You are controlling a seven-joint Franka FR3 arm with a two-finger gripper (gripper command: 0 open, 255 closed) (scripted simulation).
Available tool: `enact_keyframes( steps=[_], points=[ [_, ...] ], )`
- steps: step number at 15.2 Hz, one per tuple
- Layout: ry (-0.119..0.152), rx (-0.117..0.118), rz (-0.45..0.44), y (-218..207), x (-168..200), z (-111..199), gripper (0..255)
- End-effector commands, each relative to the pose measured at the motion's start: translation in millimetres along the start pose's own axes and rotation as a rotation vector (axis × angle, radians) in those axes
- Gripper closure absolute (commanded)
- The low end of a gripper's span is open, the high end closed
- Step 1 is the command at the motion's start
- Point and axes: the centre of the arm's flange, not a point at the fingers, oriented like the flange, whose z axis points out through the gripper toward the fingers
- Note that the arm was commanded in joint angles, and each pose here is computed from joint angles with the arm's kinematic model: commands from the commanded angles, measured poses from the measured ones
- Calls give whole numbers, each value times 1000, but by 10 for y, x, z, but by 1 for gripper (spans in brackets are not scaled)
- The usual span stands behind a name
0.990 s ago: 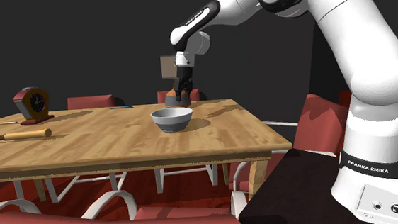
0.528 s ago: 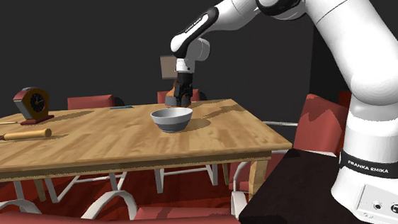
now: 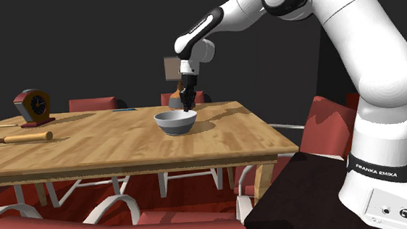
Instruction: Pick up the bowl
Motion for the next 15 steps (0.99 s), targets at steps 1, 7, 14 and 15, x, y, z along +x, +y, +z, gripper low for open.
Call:
enact_keyframes(
  steps=[1, 7, 14, 15],
  points=[
    [-1, 1, 0, -3, 1, 4, 255],
    [-1, 1, -1, -34, 24, -257, 255],
    [-1, 1, -1, -81, 59, -622, 255],
    [-1, 1, -1, -88, 64, -674, 255]
  ],
)
